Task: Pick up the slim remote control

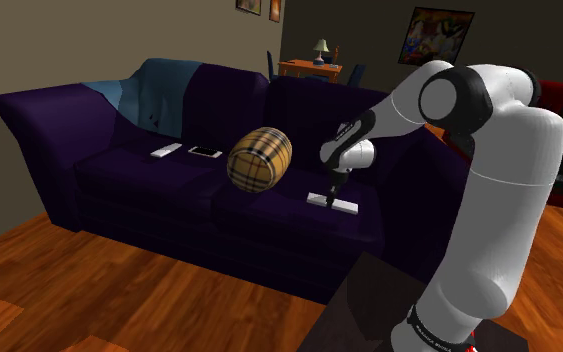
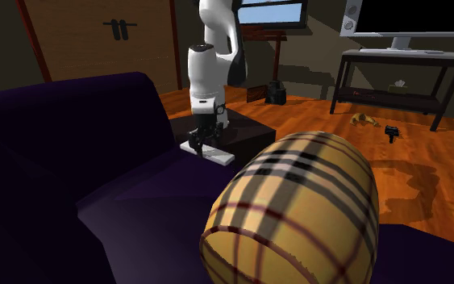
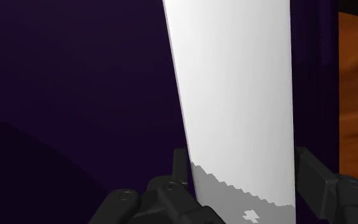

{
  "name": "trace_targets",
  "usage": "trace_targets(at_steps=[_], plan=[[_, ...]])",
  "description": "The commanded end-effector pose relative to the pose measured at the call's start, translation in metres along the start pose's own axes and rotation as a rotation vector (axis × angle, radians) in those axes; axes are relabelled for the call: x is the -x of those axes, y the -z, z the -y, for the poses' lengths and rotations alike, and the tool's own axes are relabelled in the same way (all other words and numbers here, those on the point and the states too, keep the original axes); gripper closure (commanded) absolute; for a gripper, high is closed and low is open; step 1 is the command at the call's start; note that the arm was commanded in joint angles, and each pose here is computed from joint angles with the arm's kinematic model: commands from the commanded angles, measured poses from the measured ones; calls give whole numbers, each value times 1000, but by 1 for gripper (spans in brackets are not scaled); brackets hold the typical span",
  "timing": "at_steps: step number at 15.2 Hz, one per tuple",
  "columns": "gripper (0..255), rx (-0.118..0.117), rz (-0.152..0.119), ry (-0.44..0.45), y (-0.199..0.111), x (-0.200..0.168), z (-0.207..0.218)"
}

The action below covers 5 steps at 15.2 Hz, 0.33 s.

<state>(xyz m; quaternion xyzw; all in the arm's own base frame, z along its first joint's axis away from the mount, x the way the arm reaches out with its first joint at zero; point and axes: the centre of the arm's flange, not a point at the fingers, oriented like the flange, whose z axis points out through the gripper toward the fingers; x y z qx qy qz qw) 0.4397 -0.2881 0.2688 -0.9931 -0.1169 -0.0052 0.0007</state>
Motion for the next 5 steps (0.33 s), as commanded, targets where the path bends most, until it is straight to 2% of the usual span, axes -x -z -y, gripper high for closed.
trace_targets(at_steps=[1,5], plan=[[255,0,0,0,12,0,0],[255,0,0,0,23,0,0]])
